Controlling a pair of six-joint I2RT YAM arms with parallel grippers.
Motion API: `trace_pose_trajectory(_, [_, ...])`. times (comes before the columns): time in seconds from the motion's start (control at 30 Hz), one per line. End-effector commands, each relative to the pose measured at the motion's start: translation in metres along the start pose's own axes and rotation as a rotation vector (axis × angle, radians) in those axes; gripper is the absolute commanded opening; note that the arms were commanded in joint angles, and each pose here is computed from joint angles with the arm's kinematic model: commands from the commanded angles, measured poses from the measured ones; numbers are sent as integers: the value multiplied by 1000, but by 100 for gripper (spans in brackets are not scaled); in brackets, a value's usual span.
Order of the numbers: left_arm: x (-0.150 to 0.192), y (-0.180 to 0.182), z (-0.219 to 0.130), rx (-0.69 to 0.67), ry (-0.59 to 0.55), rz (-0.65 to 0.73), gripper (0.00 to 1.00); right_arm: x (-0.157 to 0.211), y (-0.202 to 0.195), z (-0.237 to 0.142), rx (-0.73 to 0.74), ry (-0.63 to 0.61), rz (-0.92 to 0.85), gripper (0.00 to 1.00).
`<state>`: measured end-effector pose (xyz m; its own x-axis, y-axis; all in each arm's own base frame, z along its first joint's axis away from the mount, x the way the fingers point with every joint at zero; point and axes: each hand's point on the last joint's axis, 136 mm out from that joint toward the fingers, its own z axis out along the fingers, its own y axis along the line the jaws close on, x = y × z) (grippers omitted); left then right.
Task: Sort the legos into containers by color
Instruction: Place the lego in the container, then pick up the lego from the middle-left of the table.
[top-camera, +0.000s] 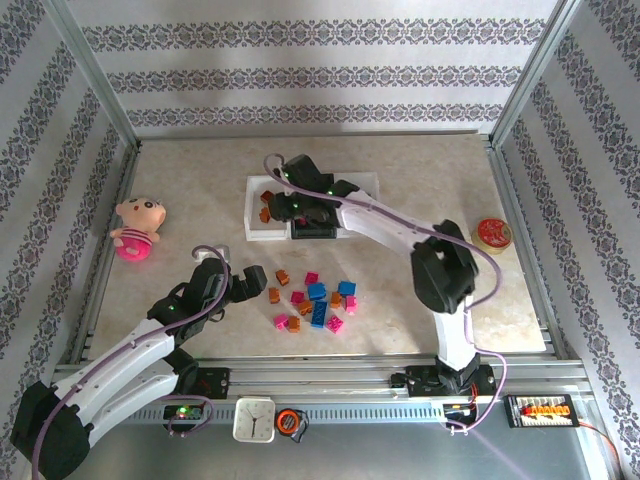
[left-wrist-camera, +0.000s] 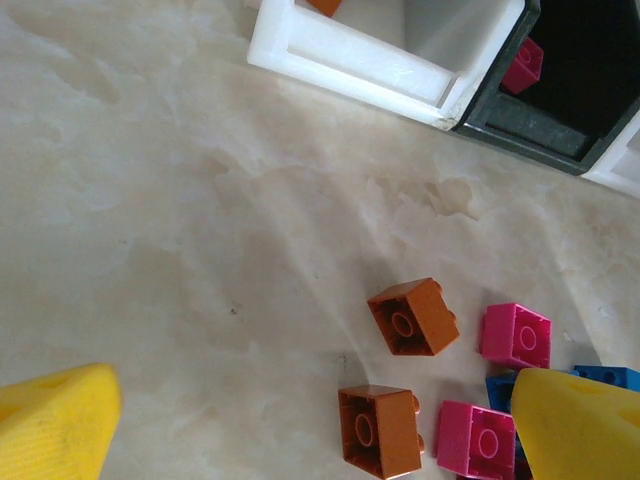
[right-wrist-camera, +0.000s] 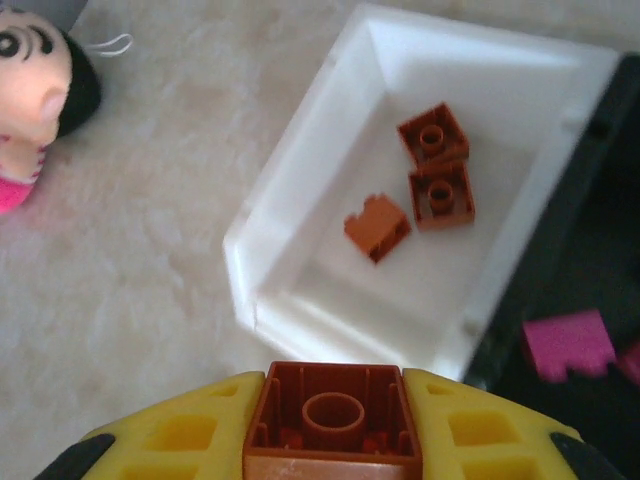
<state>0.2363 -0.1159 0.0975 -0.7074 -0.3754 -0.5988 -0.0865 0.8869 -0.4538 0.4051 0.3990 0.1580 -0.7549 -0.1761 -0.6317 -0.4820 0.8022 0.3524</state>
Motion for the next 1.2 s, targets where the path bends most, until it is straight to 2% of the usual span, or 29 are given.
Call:
trace_pose_trajectory(0.0, [-1,-1,-4,5,8,1,100,-15,0,28,-1,5,2,25])
trace_pose_trajectory(0.17, [5,-8,-5,49,38,16,100,-21,-11,61,49,26,32,35])
trace_pose_trajectory(0.3, [10,-13,-5,74,70,36,100,-34,-5,67,27,8,38,56])
trace_pose_trajectory(0.37, [12,-16,-4,83,89,46,100,-41,-1,63,18,-10,33,61])
trace_pose_trajectory(0.5, [16,-24,-2,114,132,60,96,-50,3,44,16,-35,25,63])
trace_pose_trajectory(0.63, [26,-37,5,152,203,80,79,-44,-2,18,13,-53,27,63])
trace_pose_trajectory(0.73, [35,-46,13,162,243,112,70,-28,-13,2,18,-51,51,63])
trace_pose_trajectory(0.9, [46,-58,28,157,287,178,67,-3,-31,-27,10,-67,98,63])
trace_pose_trajectory(1.03, [53,-52,43,86,333,203,56,18,-45,-52,24,-74,118,63])
trace_pose_trajectory(1.17, [61,-47,52,46,376,209,49,38,-57,-74,41,-87,130,64])
